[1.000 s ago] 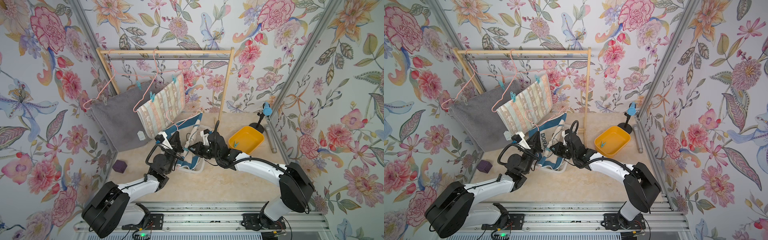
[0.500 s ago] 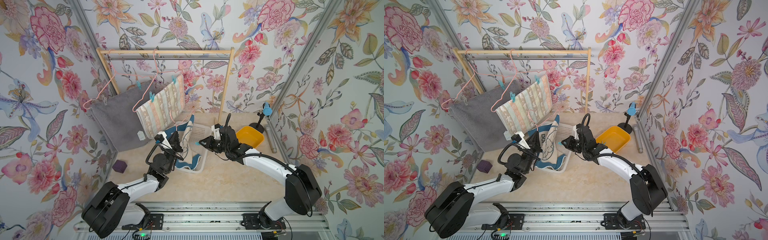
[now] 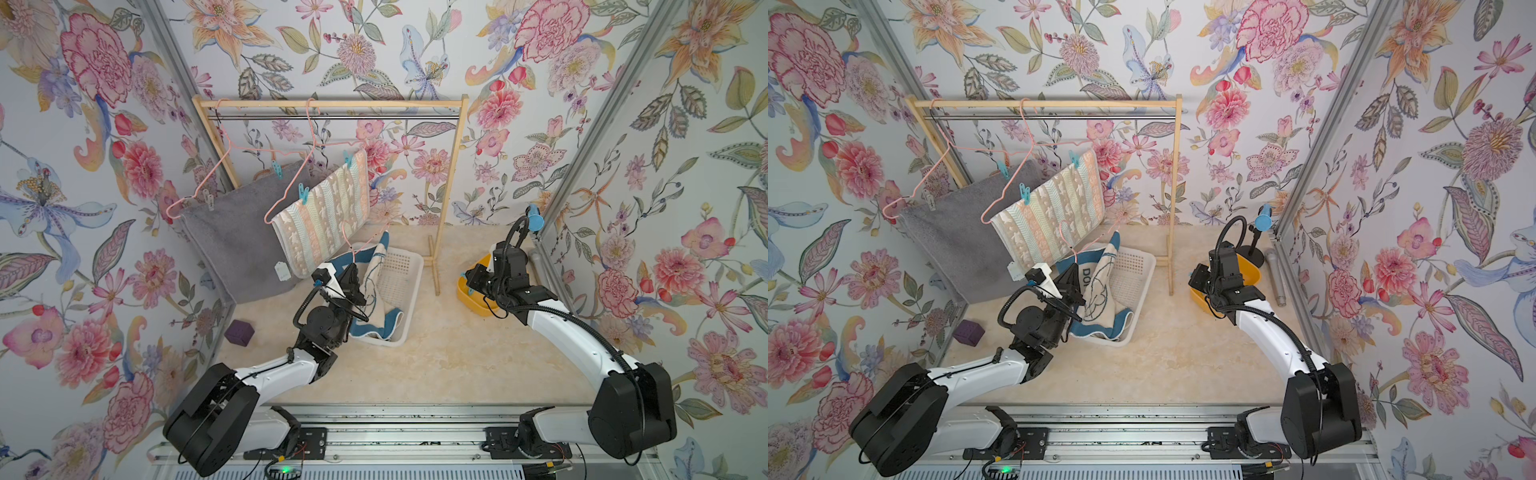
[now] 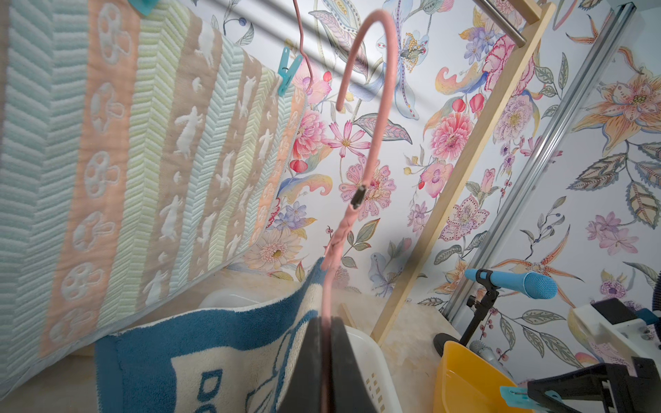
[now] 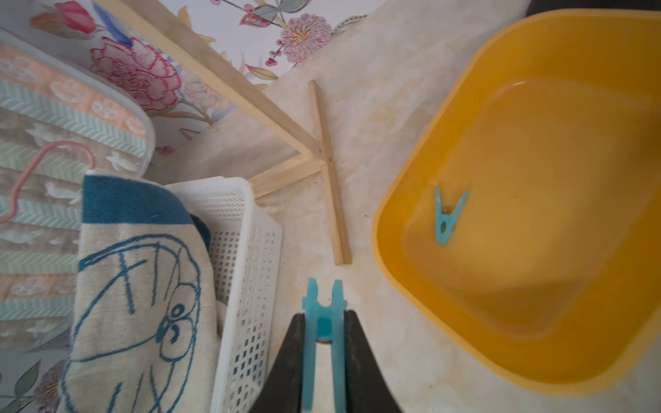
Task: Remove the clothespins securing towels to the hanger
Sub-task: Place the clothespin in the storage box.
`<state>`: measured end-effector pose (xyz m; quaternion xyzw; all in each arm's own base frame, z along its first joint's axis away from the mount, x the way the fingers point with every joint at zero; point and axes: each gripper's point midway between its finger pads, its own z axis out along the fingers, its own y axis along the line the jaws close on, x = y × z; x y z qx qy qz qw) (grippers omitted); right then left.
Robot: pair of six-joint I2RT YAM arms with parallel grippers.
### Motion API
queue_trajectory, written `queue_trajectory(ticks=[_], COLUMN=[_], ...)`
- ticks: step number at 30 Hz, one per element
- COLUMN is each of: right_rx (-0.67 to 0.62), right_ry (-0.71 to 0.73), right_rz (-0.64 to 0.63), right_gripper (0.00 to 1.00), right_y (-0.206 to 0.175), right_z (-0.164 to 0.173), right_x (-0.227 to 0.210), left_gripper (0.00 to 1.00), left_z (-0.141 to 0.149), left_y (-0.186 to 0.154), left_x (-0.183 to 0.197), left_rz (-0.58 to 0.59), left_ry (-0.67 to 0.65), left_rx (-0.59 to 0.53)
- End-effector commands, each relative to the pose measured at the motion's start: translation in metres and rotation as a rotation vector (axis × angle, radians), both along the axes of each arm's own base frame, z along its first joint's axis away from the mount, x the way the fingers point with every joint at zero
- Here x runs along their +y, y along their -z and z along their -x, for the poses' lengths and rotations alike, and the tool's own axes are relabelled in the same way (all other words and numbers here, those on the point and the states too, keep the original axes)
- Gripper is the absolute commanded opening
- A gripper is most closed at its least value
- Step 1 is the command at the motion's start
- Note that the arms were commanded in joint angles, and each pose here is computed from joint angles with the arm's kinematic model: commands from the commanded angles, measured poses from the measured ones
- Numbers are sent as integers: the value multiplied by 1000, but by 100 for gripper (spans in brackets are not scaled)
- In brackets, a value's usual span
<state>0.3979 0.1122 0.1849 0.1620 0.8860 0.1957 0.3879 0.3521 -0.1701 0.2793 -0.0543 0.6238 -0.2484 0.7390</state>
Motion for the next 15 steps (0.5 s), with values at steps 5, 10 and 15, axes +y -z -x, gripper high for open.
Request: queue_trajectory(ticks=[5,10,15], right_rx=[160,269,335], right_ry=[92,97,74], right_rz=[193,224,236], right_gripper=[19,19,23], right_y=[61,105,126], right_z=[-19,-40,-56], right_x=[-62,-76,-76], left_gripper=[0,0,0], left_z=[1,1,1], left_y=[-24,-24,-25], left_x=[0,-3,-4], left_rz=[6,9,-3], left_ry=[11,25,33], left_rx=[-58,-56,-53])
